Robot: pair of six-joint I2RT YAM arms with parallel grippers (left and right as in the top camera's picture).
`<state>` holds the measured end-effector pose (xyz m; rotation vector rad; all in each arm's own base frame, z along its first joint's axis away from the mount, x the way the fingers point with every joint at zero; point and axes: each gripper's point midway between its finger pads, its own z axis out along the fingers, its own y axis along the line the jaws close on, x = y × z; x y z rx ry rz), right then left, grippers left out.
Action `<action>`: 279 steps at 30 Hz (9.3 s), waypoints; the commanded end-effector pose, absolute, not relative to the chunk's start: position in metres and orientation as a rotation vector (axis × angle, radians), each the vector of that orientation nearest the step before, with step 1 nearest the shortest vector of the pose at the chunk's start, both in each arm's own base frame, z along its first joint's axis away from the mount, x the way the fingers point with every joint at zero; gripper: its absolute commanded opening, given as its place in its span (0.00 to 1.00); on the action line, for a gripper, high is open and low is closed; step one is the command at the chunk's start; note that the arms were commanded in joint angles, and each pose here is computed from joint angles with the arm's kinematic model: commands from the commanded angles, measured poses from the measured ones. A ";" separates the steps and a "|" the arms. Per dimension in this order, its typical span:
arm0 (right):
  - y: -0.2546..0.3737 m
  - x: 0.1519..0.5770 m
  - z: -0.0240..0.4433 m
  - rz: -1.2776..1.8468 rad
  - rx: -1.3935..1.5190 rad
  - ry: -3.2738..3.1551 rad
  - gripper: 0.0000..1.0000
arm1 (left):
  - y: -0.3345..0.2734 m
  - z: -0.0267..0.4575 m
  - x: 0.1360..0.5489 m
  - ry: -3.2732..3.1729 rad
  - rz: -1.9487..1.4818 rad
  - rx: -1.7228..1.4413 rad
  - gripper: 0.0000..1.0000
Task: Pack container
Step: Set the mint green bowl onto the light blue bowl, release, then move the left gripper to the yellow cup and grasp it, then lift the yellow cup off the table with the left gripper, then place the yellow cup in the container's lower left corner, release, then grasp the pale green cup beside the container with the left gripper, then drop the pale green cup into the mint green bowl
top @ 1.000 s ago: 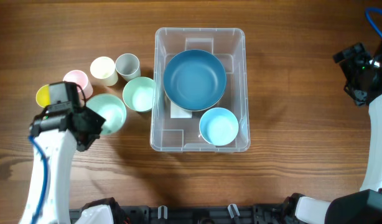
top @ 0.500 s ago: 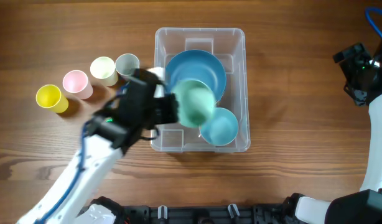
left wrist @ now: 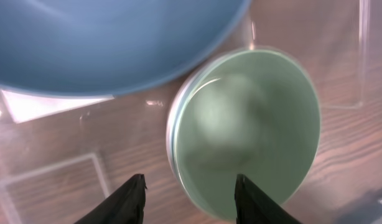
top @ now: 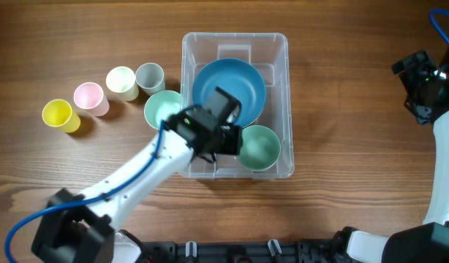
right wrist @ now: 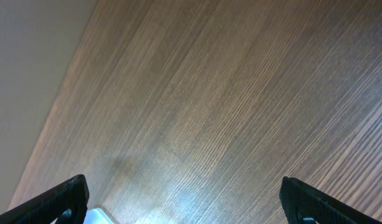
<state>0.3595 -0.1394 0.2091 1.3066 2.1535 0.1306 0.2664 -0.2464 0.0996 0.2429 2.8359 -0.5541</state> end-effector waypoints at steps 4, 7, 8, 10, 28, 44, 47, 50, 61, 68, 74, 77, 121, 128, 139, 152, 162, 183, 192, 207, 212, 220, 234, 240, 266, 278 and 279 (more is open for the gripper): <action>-0.140 0.360 0.204 0.122 1.328 2.156 1.00 | -0.147 0.234 0.339 2.573 -0.462 -0.116 0.84; -0.140 0.360 0.204 0.122 1.328 2.156 1.00 | -0.067 0.255 0.345 2.507 -0.348 -0.387 0.82; -0.140 0.360 0.204 0.122 1.328 2.156 1.00 | -0.031 0.255 0.341 2.493 -0.306 -0.527 0.82; -0.140 0.360 0.204 0.122 1.328 2.156 1.00 | 0.038 0.243 0.324 2.488 -0.214 -0.817 0.80; -0.140 0.360 0.204 0.122 1.328 2.156 0.99 | 0.210 0.061 0.316 2.561 -0.207 -1.584 0.61; -0.140 0.360 0.204 0.122 1.328 2.156 1.00 | 0.218 0.170 0.298 2.375 -0.015 -1.471 0.06; -0.140 0.360 0.204 0.122 1.329 2.155 1.00 | 0.220 0.168 0.296 2.374 0.012 -1.475 0.05; -0.140 0.360 0.204 0.122 1.328 2.156 1.00 | 0.223 0.149 0.300 2.409 0.006 -1.497 0.07; -0.140 0.360 0.204 0.122 1.329 2.155 1.00 | 0.217 0.104 0.315 2.520 -0.083 -1.493 0.04; -0.140 0.360 0.204 0.122 1.328 2.156 1.00 | 0.211 0.106 0.320 2.526 -0.096 -1.468 0.09; -0.140 0.360 0.204 0.122 1.329 2.155 1.00 | 0.211 0.108 0.323 2.516 -0.105 -1.459 0.19; -0.140 0.360 0.204 0.122 1.329 2.155 1.00 | 0.201 0.109 0.330 2.512 -0.209 -1.442 0.25; -0.140 0.361 0.204 0.122 1.327 2.153 1.00 | 0.283 0.060 0.261 2.517 -0.559 -1.169 0.77; -0.140 0.361 0.204 0.122 1.327 2.153 1.00 | 0.264 0.054 0.258 2.509 -0.675 -1.201 0.70; -0.140 0.361 0.204 0.122 1.327 2.153 1.00 | 0.259 0.059 0.263 2.474 -0.730 -1.187 0.40; -0.140 0.361 0.204 0.122 1.328 2.153 1.00 | 0.251 0.093 0.288 2.378 -0.767 -1.142 0.04; -0.140 0.361 0.204 0.122 1.328 2.153 1.00 | 0.062 0.227 0.362 2.584 -0.433 -0.263 0.04; -0.140 0.361 0.204 0.122 1.327 2.153 1.00 | -0.195 0.150 0.277 2.875 -0.392 0.692 0.04; -0.140 0.361 0.204 0.122 1.327 2.153 1.00 | -0.226 0.113 0.262 2.910 -0.459 0.824 0.09; -0.140 0.361 0.204 0.122 1.327 2.153 1.00 | -0.182 0.221 0.293 2.692 -0.295 0.528 0.59; -0.141 0.361 0.204 0.122 1.327 2.153 1.00 | -0.098 0.215 0.301 2.802 -0.103 0.077 0.79; -0.140 0.361 0.204 0.122 1.327 2.153 1.00 | -0.053 0.118 0.318 2.962 -0.237 -0.400 0.62; -0.140 0.361 0.204 0.122 1.327 2.153 0.99 | -0.050 0.017 0.332 3.078 -0.216 -0.473 0.31; -0.141 0.361 0.204 0.122 1.327 2.153 1.00 | -0.045 0.024 0.317 3.119 -0.202 -0.513 0.04; -0.140 0.361 0.204 0.122 1.327 2.153 1.00 | -0.178 0.229 0.303 2.602 -0.568 0.072 0.04; -0.140 0.361 0.204 0.122 1.327 2.154 1.00 | -0.289 0.136 0.259 2.824 -0.568 0.517 0.24; -0.140 0.361 0.204 0.122 1.327 2.153 1.00 | -0.291 0.136 0.258 2.814 -0.569 0.544 0.40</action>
